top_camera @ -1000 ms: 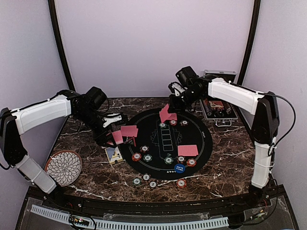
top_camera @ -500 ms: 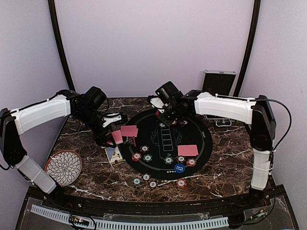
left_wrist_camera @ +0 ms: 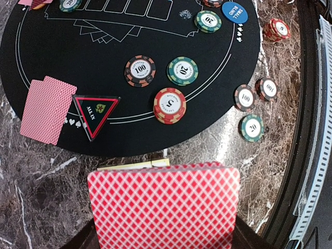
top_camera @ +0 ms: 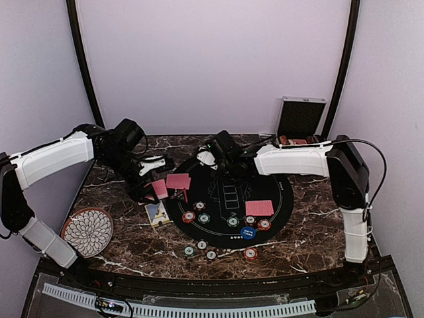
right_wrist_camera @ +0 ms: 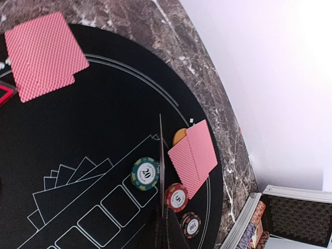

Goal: Distribute texas hold em gaming equipment

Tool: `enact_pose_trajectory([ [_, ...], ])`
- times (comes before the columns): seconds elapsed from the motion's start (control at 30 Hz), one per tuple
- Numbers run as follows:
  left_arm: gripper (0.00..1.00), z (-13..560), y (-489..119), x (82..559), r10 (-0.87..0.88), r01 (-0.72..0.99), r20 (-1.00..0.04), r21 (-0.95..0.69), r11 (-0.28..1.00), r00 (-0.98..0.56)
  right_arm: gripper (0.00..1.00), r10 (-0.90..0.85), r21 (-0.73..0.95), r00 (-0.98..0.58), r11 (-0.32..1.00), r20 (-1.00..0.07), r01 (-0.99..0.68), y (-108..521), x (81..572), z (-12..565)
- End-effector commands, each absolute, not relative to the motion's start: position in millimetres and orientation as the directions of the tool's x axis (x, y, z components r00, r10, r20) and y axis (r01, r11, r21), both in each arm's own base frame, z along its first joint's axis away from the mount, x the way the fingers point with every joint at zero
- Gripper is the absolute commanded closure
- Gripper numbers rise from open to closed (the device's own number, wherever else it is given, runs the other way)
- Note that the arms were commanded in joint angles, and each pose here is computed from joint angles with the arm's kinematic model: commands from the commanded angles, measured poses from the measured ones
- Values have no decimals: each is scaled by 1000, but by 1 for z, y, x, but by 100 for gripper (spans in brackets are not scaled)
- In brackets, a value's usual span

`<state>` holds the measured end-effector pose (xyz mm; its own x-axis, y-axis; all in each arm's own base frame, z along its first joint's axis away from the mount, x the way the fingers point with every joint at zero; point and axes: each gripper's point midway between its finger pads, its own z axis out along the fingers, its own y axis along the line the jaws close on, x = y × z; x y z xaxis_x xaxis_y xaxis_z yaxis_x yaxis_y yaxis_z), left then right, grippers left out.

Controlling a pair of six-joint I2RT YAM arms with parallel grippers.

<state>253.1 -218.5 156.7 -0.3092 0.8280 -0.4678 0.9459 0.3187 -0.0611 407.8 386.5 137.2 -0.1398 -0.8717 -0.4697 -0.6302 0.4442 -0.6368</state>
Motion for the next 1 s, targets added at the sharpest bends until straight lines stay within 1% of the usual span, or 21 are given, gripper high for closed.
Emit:
enact_pose_trajectory([
  [0.0,100,162,-212,242,828,947,-470,-62,315,-306,100,-882,-679,-95,420,-461,-602,393,413,128],
  [0.1,100,161,-210,240,830,947,-465,-65,316,-308,100,-892,-682,-85,397,-443,-614,397,410,117],
  [0.37,100,163,-209,240,828,946,-468,-60,318,-308,100,-942,-729,-27,276,-334,-626,405,396,85],
  [0.53,100,163,-209,239,829,947,-467,-61,316,-307,100,-969,-759,4,191,-247,-623,407,382,65],
  [0.87,100,164,-209,239,828,947,-470,-59,316,-305,100,-969,-730,30,163,-244,-664,416,357,53],
  [0.93,100,163,-209,239,828,947,-469,-59,316,-306,93,-970,-721,31,157,-240,-675,415,352,50],
  [0.97,100,163,-209,239,828,947,-469,-59,316,-306,87,-971,-713,30,153,-238,-685,414,350,48],
])
